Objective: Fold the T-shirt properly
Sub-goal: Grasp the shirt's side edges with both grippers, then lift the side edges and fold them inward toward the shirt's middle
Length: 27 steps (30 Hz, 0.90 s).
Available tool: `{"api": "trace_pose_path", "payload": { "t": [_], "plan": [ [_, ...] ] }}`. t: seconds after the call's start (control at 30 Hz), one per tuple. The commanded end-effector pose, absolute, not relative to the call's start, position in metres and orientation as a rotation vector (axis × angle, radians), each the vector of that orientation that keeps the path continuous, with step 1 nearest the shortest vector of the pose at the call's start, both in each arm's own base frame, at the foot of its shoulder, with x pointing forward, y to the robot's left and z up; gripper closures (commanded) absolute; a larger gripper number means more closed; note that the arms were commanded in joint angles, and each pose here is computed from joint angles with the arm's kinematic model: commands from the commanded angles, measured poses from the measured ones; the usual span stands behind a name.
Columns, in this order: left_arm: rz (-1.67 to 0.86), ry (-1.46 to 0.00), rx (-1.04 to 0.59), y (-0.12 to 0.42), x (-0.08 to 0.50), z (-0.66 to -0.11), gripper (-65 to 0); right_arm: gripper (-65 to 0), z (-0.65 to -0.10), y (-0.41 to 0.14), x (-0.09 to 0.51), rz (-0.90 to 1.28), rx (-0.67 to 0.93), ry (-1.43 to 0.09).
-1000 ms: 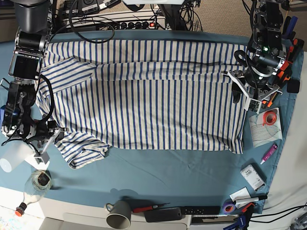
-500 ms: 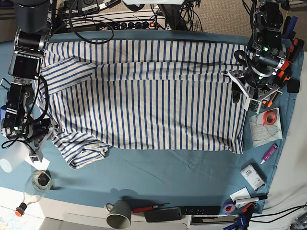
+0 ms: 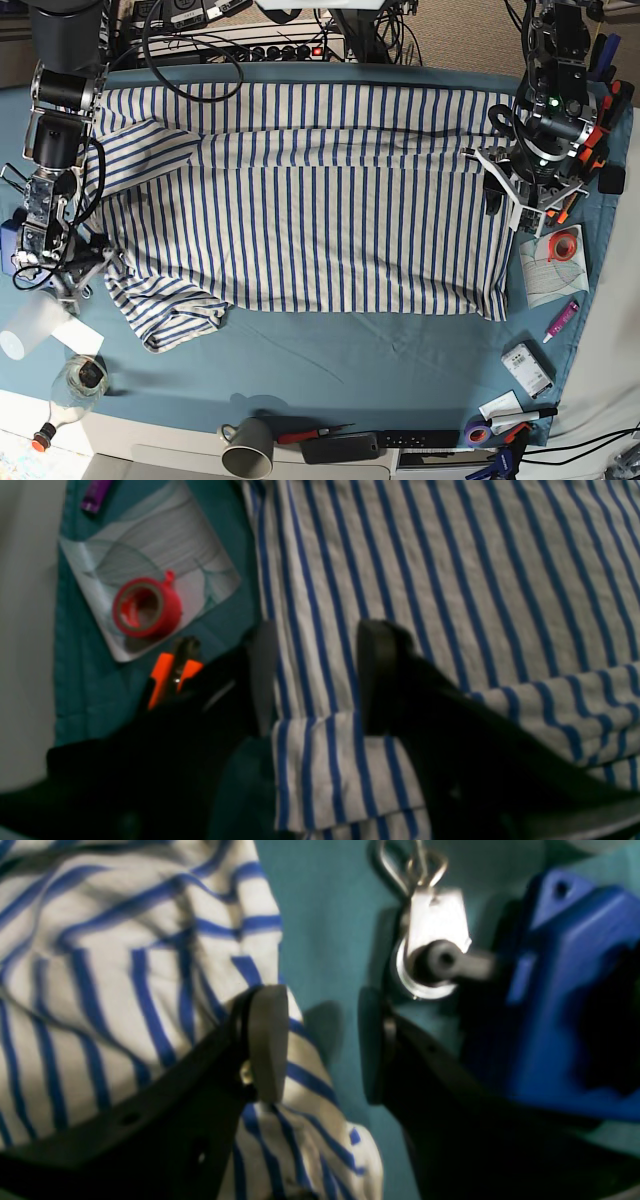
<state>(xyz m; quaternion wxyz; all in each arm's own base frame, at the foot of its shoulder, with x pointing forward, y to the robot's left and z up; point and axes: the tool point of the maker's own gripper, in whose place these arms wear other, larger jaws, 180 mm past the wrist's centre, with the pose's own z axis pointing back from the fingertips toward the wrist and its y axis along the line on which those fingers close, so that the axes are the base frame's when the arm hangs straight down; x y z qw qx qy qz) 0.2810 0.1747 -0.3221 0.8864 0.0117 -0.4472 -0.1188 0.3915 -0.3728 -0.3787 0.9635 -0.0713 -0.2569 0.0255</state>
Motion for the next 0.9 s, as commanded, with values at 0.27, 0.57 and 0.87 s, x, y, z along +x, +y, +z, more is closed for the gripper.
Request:
{"api": "trace_pose_path", "payload": {
  "t": [0.27,0.57,0.87],
  "plan": [
    [-0.250,-0.986,0.030,0.176,0.288,-0.308,-27.1,-0.3,-0.390,-0.320,0.405,0.068,0.007,-0.519],
    [-0.250,-0.987,0.030,0.176,0.288,-0.308,-27.1,0.0,-0.388,-0.308,0.393,0.064,0.119,-0.459],
    [-0.246,-0.987,0.026,0.174,0.288,-0.309,-27.1,0.0,-0.337,-0.310,0.389,0.127,0.184,-0.529]
  ]
}}
